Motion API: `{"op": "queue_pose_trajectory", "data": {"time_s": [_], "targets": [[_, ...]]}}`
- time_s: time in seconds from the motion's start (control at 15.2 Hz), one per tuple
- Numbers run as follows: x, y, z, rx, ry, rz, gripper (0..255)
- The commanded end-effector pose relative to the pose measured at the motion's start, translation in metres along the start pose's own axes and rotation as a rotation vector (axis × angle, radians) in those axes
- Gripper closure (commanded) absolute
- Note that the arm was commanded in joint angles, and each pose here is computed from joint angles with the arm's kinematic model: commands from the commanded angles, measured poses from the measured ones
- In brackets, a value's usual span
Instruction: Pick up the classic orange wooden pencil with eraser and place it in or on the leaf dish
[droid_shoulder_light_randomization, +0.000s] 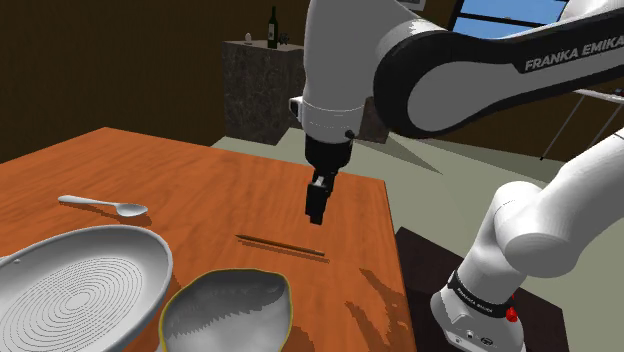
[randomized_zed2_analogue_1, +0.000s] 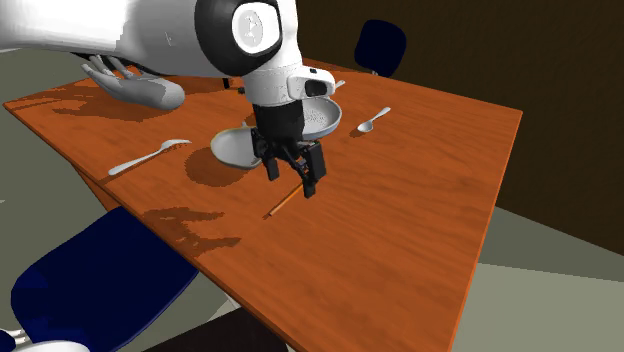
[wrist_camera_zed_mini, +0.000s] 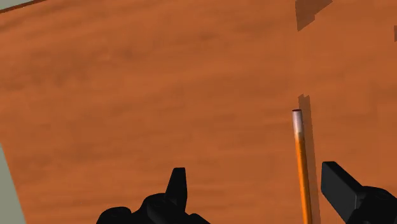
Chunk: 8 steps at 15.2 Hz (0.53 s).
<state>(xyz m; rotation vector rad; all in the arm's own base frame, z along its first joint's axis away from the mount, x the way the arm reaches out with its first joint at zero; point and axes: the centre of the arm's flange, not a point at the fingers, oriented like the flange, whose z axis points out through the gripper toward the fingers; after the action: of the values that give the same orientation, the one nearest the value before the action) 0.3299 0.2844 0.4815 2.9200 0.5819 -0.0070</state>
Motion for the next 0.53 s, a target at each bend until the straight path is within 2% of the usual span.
{"op": "queue_pose_trajectory", "data": {"time_s": [0.0,0.26,0.46], "targets": [[0.012,-0.024,0.007,-0.025,0.013,-0.032,0],[0.031,-0.074,0.021,-0.073,0.036,-0.092,0],[0.031,-0.073,0.037,-0.073,0.036,-0.092,0]]}}
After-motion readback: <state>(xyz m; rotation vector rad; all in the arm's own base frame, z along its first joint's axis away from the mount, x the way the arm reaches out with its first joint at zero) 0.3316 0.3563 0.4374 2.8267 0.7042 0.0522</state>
